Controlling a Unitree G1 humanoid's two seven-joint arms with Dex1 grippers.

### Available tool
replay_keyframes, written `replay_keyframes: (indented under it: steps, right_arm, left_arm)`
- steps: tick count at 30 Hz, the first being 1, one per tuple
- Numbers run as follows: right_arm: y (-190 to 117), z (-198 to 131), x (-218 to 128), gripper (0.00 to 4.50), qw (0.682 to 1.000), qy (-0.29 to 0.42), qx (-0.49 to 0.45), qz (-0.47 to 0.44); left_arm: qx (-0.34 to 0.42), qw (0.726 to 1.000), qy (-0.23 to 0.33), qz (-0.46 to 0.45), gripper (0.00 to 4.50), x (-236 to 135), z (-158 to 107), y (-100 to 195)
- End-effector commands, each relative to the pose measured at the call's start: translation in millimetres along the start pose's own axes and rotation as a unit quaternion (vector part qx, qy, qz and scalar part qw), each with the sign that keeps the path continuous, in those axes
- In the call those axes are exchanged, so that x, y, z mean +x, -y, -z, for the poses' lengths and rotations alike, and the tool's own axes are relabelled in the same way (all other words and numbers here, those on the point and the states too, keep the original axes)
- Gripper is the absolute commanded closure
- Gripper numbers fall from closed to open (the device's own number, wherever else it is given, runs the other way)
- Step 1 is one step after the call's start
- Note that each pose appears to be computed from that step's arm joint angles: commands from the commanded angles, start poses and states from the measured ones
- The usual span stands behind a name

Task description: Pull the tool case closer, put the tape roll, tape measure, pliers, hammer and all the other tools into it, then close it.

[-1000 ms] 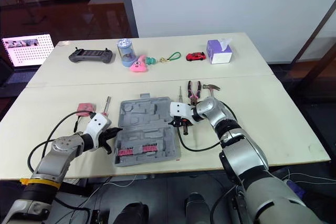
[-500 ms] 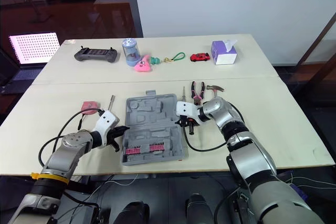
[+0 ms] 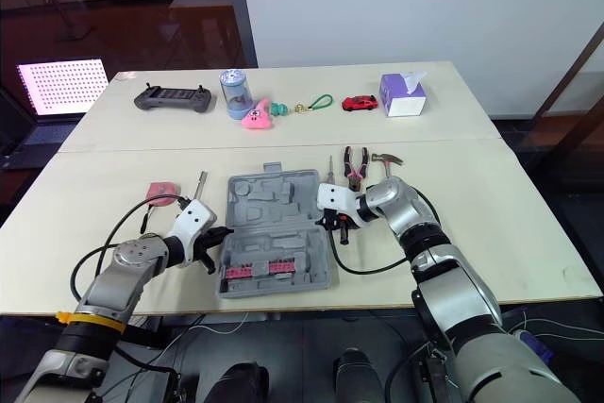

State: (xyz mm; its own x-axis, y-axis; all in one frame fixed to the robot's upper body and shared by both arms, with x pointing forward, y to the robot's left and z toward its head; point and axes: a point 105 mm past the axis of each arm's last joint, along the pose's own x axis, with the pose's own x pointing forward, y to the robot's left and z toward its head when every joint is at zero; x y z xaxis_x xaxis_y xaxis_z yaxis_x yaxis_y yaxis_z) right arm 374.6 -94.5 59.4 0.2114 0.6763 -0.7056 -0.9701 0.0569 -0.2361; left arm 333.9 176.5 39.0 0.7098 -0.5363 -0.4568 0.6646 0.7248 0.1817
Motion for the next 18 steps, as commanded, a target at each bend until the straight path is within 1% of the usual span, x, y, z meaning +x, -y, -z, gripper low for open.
replay_keyframes:
  steps: [1,4,10,15,18]
  right_arm:
    - [-7.2,-6.3,3.3,4.46,1.0,0.006,-0.012,-0.015]
    - [3.8,-3.2,-7.7,4.46,1.0,0.001,-0.008,0.023]
    - [3.3,-1.1,-20.7,4.46,1.0,0.003,-0.017,0.021]
    - [2.8,-11.5,-17.1,4.46,0.999,0.021,-0.016,0.02]
    - [-4.2,-15.6,-8.6,4.46,0.999,0.027,-0.019,0.006]
  left_arm:
    - [0.007,1.0,0.007,0.012,4.5,-3.1,-0.2,7.3]
    - [0.004,1.0,0.015,-0.007,4.5,-9.8,-2.7,-2.6]
    - [0.004,1.0,0.011,-0.002,4.5,-13.2,1.0,-6.7]
    - [0.009,1.0,0.025,0.014,4.5,-4.6,-6.7,-3.7]
    - [0.013,0.999,0.037,0.038,4.5,2.0,-12.8,4.5]
